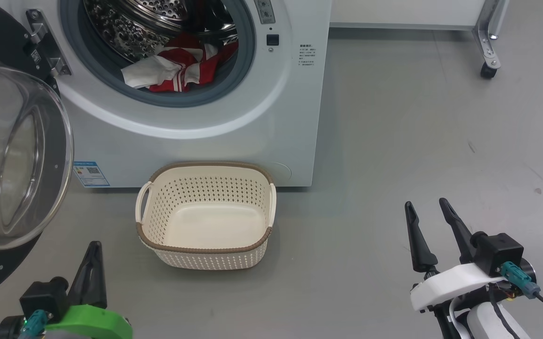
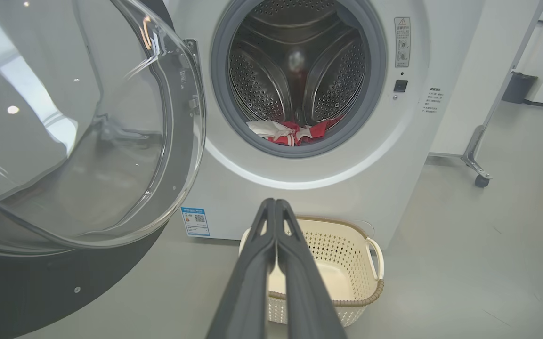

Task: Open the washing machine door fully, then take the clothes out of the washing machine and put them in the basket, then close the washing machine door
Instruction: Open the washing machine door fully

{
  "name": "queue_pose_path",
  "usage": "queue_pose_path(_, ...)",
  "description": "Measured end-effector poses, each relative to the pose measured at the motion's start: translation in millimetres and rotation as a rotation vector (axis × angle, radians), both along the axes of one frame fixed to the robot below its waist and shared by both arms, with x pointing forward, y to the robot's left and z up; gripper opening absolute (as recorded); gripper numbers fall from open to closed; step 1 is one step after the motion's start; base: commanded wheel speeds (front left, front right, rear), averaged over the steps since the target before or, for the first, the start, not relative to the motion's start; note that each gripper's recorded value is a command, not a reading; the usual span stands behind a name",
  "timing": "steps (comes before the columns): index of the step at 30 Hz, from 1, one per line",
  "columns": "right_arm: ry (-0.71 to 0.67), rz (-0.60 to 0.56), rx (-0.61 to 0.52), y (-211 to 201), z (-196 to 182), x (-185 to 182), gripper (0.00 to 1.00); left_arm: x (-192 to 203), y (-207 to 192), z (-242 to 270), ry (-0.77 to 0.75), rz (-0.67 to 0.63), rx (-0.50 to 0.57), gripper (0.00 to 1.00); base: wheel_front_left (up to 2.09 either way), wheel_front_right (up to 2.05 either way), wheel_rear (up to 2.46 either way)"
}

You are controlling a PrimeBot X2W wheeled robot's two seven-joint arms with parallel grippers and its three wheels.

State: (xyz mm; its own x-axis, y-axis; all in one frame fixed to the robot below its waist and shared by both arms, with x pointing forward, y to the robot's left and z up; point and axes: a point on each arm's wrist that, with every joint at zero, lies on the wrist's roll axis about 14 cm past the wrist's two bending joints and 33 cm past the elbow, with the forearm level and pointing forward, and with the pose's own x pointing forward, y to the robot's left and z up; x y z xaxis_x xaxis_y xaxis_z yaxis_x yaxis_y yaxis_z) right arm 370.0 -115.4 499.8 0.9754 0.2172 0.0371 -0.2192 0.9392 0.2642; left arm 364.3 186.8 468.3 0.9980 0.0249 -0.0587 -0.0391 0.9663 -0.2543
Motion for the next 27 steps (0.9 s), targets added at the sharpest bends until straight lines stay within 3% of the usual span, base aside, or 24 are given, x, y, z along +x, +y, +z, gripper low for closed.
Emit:
queue_pose_path(1, 0.001, -0.003, 0.0, -1.1, -0.4, -0.9, 1.0, -0.1, -2.5, 1.4, -0.005, -0.008, -0.001, 0.07, 0.0, 0.0, 0.0)
queue_pose_path(2, -0.002, -0.007, 0.001, -2.3, 0.1, -1.5, 1.0, -0.2, -6.9, 2.7, -0.01, -0.024, 0.005, 0.68, 0.0, 0.0, 0.0)
queue_pose_path(3, -0.003, -0.008, 0.001, -2.6, 0.4, -1.5, 1.0, -0.2, -9.1, 3.4, -0.013, -0.032, 0.008, 1.0, 0.0, 0.0, 0.0)
queue_pose_path(27, 0.003, -0.005, 0.001, -1.8, -1.8, -2.2, 1.0, -6.0, -13.4, 11.7, -0.048, -0.038, -0.028, 1.0, 0.0, 0.0, 0.0)
